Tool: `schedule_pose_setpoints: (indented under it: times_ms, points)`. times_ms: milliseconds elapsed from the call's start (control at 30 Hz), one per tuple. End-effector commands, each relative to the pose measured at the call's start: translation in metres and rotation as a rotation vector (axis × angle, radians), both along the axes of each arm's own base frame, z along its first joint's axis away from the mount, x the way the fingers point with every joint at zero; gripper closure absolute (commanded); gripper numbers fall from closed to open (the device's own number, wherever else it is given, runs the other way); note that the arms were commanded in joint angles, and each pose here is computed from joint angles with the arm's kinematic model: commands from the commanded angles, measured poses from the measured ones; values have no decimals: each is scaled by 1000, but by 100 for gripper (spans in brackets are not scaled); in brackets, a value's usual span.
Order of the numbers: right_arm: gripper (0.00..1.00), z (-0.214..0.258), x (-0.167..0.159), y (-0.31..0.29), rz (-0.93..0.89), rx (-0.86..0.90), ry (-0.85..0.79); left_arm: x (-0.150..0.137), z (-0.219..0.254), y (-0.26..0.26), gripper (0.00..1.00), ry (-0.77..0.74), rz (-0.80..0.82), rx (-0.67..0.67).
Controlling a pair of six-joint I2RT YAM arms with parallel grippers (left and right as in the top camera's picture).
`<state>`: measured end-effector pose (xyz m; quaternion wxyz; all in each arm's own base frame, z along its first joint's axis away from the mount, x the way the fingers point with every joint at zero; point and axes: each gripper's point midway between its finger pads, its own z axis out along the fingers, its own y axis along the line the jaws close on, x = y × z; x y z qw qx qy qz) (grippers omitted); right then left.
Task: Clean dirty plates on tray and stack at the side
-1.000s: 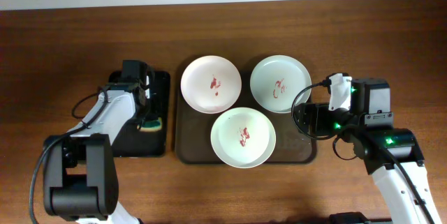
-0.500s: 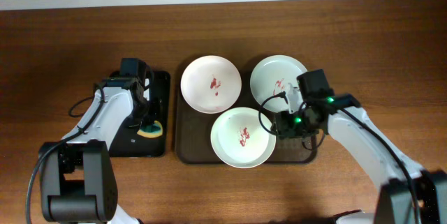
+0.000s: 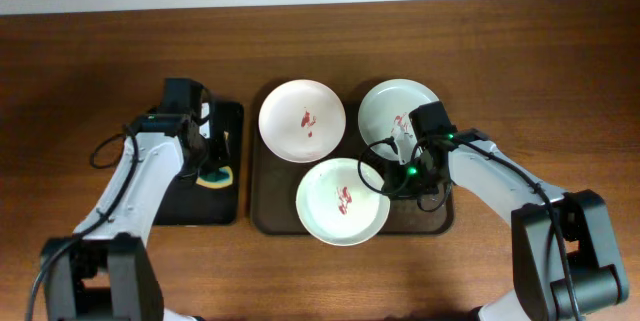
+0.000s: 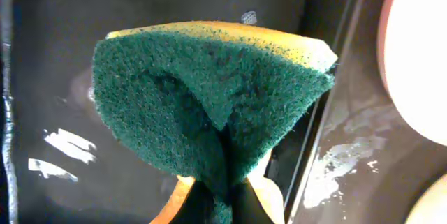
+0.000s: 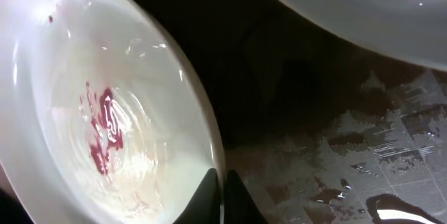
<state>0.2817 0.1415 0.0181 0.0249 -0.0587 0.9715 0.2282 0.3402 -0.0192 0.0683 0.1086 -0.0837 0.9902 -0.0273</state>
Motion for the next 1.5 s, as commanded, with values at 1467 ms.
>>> schedule_pose_setpoints:
  times_ms: [1467]
  points:
    - [96,3,4,6,9,18,-7,-3,28,-82,100,-23,-180,-365]
